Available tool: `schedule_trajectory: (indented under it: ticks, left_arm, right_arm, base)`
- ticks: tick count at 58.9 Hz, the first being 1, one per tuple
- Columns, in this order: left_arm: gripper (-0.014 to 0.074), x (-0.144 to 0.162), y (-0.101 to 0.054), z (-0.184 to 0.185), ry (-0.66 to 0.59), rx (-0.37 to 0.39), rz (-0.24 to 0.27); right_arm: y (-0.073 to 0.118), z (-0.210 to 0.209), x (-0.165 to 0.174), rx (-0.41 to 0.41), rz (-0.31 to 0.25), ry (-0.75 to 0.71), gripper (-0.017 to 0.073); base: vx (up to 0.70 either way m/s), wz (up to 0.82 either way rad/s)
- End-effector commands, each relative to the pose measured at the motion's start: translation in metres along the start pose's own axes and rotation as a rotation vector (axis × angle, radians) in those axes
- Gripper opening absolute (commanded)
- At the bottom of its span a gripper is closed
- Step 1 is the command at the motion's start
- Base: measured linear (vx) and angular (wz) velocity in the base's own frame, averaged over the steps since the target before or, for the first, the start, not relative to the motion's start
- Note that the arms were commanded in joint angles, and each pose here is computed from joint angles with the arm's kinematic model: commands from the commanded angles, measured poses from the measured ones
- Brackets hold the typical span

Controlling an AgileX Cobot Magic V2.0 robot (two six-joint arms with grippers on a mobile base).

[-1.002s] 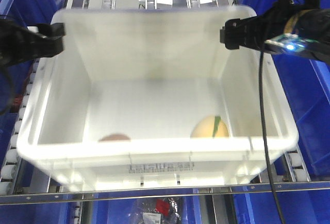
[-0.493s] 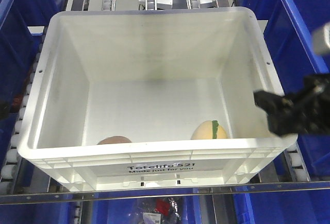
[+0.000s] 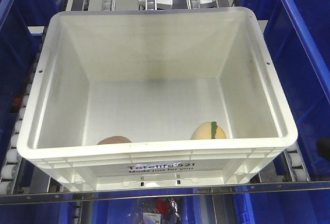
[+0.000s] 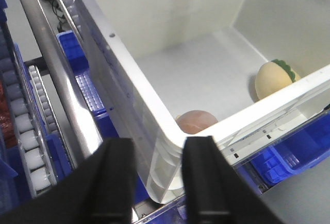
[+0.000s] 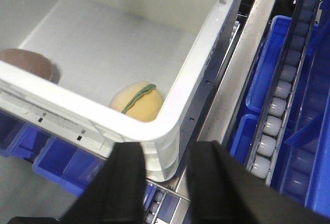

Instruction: Place moving items into box and shelve

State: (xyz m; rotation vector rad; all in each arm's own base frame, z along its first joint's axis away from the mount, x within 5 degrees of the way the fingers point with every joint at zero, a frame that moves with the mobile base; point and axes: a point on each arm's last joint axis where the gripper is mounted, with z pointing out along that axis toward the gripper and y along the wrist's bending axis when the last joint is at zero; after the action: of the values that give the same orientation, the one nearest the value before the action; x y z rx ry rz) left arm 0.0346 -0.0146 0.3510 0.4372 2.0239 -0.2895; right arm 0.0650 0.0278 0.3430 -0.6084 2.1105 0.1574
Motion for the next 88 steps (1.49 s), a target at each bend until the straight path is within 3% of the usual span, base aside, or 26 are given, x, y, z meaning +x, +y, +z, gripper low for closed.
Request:
schedule_trajectory:
  ticks: [1, 8, 15, 42, 47, 51, 59, 67, 76, 88]
  left_arm:
    - [0.0203, -0.012, -0.001, -0.003, -0.087, 0.013, 0.003]
    - [0.0069, -0.012, -0.001, -0.003, -0.088, 0.011, 0.005]
    - [-0.0027, -0.01, 0.0, -0.003, -0.062, 0.004, 0.008]
    - [-0.0024, -0.007, 0.0, -0.003, -0.055, 0.002, 0.007]
    - [-0.0023, 0.0, 0.003, -0.003, -0.063, -0.062, -0.004]
    - [-0.0023, 0.008, 0.008, 0.0, -0.108, -0.159, -0.022]
    - [-0.002, 0.027, 0.013, 0.016, -0.319, -0.287, -0.05]
    - [-0.002, 0.05, 0.016, 0.037, -0.504, -0.315, -0.088]
    - [-0.002, 0.078, 0.018, 0.052, -0.662, -0.342, -0.073]
    - [-0.002, 0.112, 0.023, 0.072, -0.684, -0.41, -0.085]
  right_arm:
    - [-0.001, -0.005, -0.01, -0.002, -0.025, -0.074, 0.0115]
    - [-0.001, -0.005, -0.01, -0.002, -0.024, -0.072, -0.0022]
    - [-0.001, -0.005, -0.008, 0.001, -0.015, -0.053, -0.0017]
    - [-0.001, -0.005, -0.007, 0.004, -0.014, -0.038, -0.0015]
    - [-0.001, -0.005, -0.007, 0.004, -0.014, -0.038, -0.0015]
    - [-0.002, -0.005, -0.007, 0.006, -0.016, -0.038, -0.0015]
    - [-0.002, -0.005, -0.007, 0.006, -0.017, -0.038, -0.0015]
    - [-0.002, -0.005, -0.007, 0.006, -0.017, -0.038, -0.0015]
    - [-0.002, -0.005, -0.007, 0.006, -0.017, -0.038, -0.0015]
    - [-0.002, -0.005, -0.007, 0.006, -0.017, -0.038, -0.0015]
  base:
    - [0.0, 0.0]
    - [0.0, 0.0]
    - [0.0, 0.0]
    - [0.0, 0.0]
    - [0.0, 0.0]
    - [0.0, 0.0]
    - [0.0, 0.0]
    - [0.0, 0.0]
    - [0.0, 0.0]
    - [0.0, 0.0]
